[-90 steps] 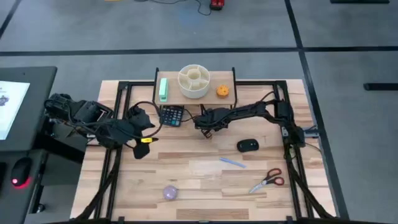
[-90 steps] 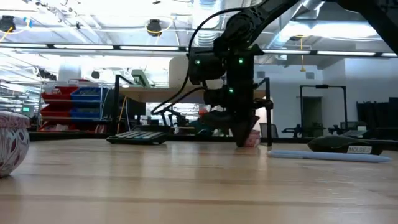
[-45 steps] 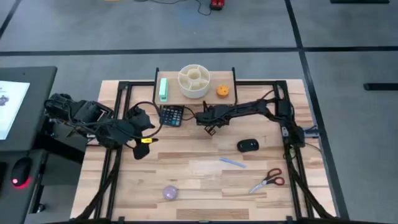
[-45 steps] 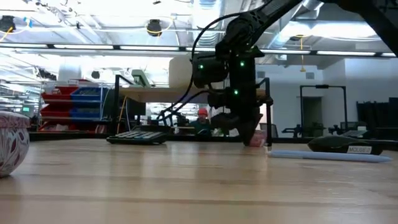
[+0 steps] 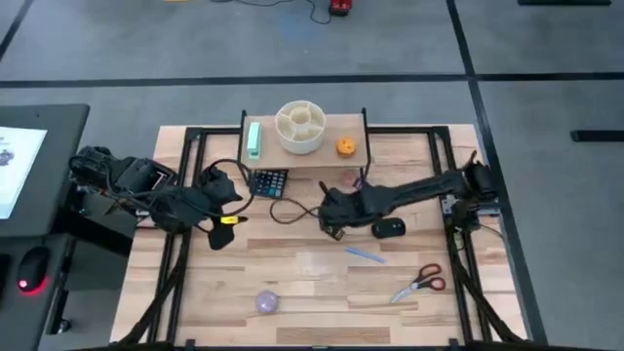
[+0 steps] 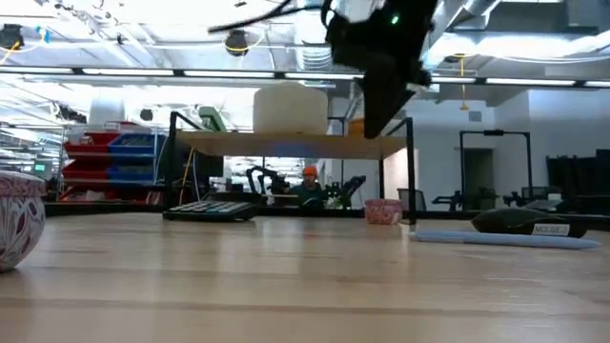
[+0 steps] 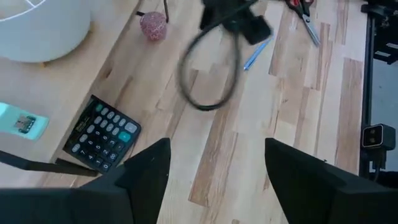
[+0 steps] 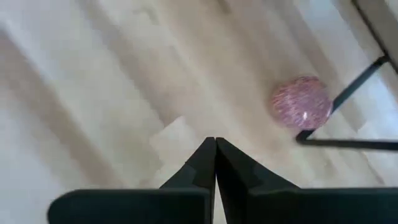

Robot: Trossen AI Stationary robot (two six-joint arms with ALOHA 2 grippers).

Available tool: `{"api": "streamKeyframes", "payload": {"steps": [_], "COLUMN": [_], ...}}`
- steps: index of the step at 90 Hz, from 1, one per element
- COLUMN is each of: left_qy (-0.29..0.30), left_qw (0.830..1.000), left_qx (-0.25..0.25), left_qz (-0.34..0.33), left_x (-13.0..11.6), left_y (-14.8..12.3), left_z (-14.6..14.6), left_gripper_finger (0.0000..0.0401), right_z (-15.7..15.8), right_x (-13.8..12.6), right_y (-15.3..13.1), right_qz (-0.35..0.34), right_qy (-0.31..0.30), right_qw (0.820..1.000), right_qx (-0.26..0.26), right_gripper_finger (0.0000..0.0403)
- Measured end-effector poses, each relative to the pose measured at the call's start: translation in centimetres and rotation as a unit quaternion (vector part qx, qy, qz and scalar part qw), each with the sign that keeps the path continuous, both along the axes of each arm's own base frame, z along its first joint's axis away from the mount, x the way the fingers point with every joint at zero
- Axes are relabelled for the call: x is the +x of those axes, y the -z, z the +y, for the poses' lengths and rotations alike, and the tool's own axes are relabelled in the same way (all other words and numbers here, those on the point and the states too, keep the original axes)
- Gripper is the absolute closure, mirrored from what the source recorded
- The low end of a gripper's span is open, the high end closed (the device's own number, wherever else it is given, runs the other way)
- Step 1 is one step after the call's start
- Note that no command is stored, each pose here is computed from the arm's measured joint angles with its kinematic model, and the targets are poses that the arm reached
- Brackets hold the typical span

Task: Stock shelves
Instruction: Put the gray pen into the white desk organizer

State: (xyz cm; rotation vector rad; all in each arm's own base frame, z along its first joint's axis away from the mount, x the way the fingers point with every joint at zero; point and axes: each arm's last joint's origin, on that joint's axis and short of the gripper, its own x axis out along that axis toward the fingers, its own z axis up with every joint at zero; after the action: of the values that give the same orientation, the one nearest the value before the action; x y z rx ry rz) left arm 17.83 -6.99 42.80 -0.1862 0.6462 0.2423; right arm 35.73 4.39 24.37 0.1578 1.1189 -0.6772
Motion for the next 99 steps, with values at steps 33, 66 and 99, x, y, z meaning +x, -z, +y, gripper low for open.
{"api": "streamKeyframes", "payload": {"steps": [33, 66, 99], "left_qy": [0.0, 0.0, 0.003], "left_qw": [1.0, 1.0, 1.0], "left_qx": [0.0, 0.001, 0.004], "left_qz": [0.0, 0.001, 0.001], "left_x": [0.0, 0.0, 0.0], "left_y": [0.0, 0.0, 0.0], "left_z": [0.0, 0.0, 0.0], "left_gripper_finger": [0.0164, 0.0164, 0.0164], "right_z": [6.6, 7.5, 6.6], "right_x": [-2.5, -4.5, -3.7], "right_y": [-2.5, 3.3, 9.8], "right_qz": [-0.018, -0.036, -0.021], "right_qy": [-0.114, -0.181, -0.153], "right_qw": [0.983, 0.953, 0.975], "right_qx": [0.142, 0.239, 0.161], "right_gripper_finger": [0.0336, 0.021, 0.0163]}}
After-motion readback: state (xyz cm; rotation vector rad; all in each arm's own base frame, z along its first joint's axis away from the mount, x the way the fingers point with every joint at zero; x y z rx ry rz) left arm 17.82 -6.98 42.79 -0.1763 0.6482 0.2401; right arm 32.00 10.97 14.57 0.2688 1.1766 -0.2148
